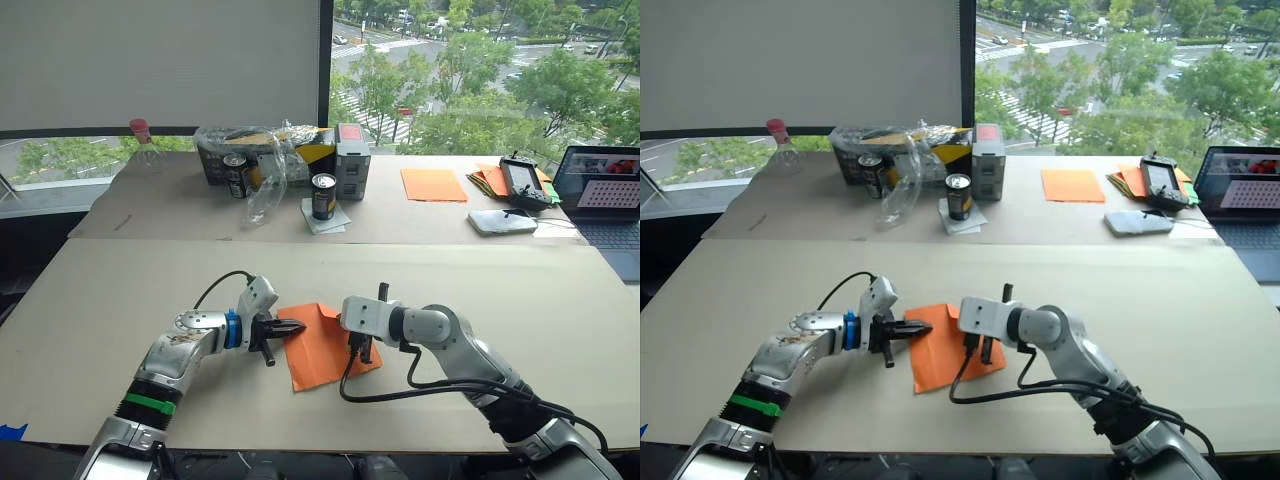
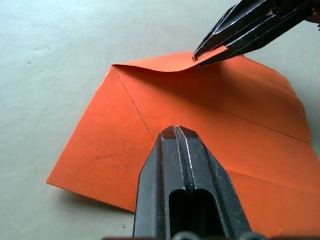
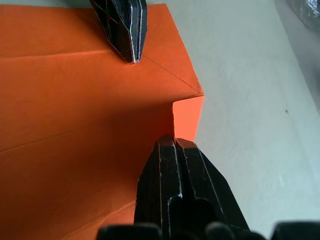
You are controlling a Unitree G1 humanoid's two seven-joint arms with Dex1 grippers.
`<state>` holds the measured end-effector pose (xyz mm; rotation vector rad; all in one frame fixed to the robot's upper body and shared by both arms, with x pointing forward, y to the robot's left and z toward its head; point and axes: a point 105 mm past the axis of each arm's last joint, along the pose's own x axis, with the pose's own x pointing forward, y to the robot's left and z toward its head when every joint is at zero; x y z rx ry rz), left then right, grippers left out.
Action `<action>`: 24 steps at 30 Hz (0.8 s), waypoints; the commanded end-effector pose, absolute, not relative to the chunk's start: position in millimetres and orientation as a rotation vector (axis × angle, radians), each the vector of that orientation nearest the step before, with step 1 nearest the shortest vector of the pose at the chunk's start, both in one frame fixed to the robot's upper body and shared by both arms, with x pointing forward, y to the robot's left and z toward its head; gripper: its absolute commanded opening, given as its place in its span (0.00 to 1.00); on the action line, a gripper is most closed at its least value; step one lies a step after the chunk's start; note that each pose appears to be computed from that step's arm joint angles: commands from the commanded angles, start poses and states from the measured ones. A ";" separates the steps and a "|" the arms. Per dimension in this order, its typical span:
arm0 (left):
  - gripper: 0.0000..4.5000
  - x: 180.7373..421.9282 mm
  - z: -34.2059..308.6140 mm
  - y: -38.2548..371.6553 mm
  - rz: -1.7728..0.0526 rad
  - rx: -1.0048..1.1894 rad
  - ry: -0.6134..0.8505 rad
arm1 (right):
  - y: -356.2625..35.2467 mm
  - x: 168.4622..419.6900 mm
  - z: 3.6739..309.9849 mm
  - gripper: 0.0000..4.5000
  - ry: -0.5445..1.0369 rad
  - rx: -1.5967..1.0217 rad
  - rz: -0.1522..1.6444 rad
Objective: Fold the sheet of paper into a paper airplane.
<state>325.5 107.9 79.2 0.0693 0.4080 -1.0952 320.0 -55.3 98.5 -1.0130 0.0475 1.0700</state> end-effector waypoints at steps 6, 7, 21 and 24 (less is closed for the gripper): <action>0.00 345.9 109.6 95.7 -1.027 -0.075 0.324 | -54.9 316.2 87.3 0.00 0.029 -1.092 1.096; 0.00 347.6 111.1 93.7 -1.023 -0.079 0.320 | -54.8 316.2 86.5 0.00 0.030 -1.093 1.097; 0.00 348.8 65.0 61.0 -1.074 0.309 0.413 | -60.0 318.3 85.8 0.00 0.056 -1.067 1.065; 0.00 347.2 60.3 62.6 -1.080 0.303 0.422 | -61.8 317.0 87.2 0.00 0.075 -1.013 1.056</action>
